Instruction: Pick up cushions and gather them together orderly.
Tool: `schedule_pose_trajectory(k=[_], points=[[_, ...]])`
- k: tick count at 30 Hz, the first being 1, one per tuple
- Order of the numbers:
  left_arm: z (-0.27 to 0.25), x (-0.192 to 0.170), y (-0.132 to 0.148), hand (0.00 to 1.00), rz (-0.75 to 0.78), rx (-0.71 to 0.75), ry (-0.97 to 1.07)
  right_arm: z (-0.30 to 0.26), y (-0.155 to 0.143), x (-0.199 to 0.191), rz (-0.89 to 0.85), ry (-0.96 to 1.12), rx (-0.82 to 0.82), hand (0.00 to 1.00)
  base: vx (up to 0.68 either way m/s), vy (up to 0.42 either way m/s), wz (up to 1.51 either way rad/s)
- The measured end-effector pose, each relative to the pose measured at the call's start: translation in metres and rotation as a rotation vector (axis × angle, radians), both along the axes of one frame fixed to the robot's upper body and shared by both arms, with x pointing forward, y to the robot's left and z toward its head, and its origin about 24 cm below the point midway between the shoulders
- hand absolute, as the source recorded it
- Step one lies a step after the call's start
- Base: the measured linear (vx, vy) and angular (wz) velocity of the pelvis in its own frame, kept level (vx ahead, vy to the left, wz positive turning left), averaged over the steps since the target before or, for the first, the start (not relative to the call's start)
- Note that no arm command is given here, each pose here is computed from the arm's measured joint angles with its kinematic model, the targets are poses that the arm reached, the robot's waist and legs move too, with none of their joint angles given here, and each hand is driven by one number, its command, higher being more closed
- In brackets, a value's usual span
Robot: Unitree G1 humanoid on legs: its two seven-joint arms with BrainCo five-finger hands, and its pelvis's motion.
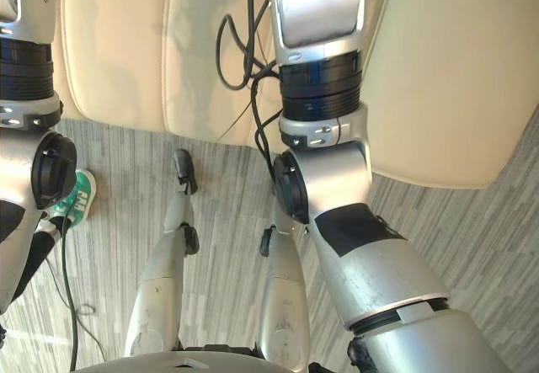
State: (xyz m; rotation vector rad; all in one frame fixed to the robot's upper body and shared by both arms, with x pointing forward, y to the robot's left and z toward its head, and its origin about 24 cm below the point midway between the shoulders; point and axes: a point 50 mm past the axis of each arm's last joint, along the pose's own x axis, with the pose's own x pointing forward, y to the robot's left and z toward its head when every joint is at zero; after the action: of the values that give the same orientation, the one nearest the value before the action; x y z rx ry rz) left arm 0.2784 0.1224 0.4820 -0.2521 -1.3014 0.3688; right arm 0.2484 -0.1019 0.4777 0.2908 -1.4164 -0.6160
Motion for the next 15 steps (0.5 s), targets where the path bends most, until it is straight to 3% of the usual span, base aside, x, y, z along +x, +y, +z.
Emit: schedule_pose_trajectory(k=[7, 15], points=[[-0.018, 0.041, 0.013, 0.00, 0.014, -0.036, 0.246, -0.004, -0.002, 0.034, 0.050, 0.178, -0.093, 0.00, 0.02, 0.056, 0.03], [-0.082, 0.092, 0.045, 0.00, -0.021, -0.039, 0.565, -0.024, 0.005, 0.061, 0.121, 0.327, -0.286, 0.00, 0.02, 0.050, -0.01]])
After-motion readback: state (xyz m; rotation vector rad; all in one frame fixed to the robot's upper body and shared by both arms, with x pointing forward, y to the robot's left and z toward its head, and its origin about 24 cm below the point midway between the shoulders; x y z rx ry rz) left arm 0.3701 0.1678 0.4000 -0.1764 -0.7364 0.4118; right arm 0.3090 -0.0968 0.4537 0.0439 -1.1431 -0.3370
